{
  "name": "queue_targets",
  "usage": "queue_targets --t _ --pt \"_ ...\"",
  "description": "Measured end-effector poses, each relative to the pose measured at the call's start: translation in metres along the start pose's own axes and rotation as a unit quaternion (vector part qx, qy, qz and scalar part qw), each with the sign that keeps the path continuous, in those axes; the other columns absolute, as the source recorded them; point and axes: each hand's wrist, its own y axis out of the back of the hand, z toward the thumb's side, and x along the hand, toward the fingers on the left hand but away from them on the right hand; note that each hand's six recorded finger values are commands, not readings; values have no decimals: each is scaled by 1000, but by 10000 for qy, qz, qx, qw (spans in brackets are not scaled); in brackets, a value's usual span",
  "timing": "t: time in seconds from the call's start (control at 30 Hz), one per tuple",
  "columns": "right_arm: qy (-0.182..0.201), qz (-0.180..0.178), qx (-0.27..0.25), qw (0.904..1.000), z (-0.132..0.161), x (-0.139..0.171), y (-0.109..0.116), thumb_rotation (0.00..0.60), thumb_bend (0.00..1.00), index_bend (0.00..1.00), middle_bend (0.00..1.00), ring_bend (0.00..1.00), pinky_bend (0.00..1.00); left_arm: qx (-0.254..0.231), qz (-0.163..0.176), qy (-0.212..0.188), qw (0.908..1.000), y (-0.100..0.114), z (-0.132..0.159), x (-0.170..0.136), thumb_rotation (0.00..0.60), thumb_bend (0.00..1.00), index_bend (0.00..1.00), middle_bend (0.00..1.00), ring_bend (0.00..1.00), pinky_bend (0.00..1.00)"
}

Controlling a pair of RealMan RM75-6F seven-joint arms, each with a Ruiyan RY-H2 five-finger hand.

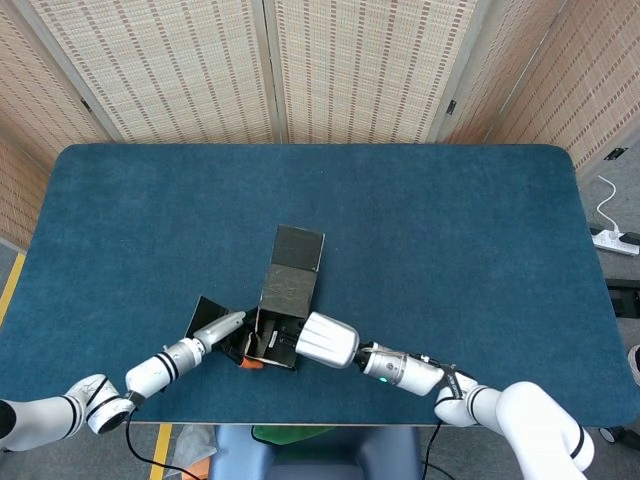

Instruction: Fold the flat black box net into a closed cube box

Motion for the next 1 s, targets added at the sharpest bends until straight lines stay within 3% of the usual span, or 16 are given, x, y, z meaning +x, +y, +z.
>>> queue_targets --t 0.13,0.37,0.63,0.77,1.0 --pt "9 91 8 10000 0 2 -2 600 230 465 399 780 1000 -6 24 19 10000 0 0 1 600 202 101 158 510 722" --pt "-38 150 -19 9999 -2 5 -1 600 229 465 382 779 1000 -63 160 80 9998 0 -3 5 600 203 313 340 543 737" --pt "-38 304 -29 9995 -3 2 -5 600 229 465 388 779 1000 -43 195 61 9998 -3 0 7 600 202 331 358 546 739" --pt "12 458 2 9989 -2 1 -9 600 228 526 457 780 1000 -58 188 80 9998 -4 0 8 600 202 331 359 545 739" --pt "140 666 -41 9977 -1 -1 -9 600 221 770 731 795 1000 -115 171 114 9997 -5 -2 8 600 201 331 358 546 739"
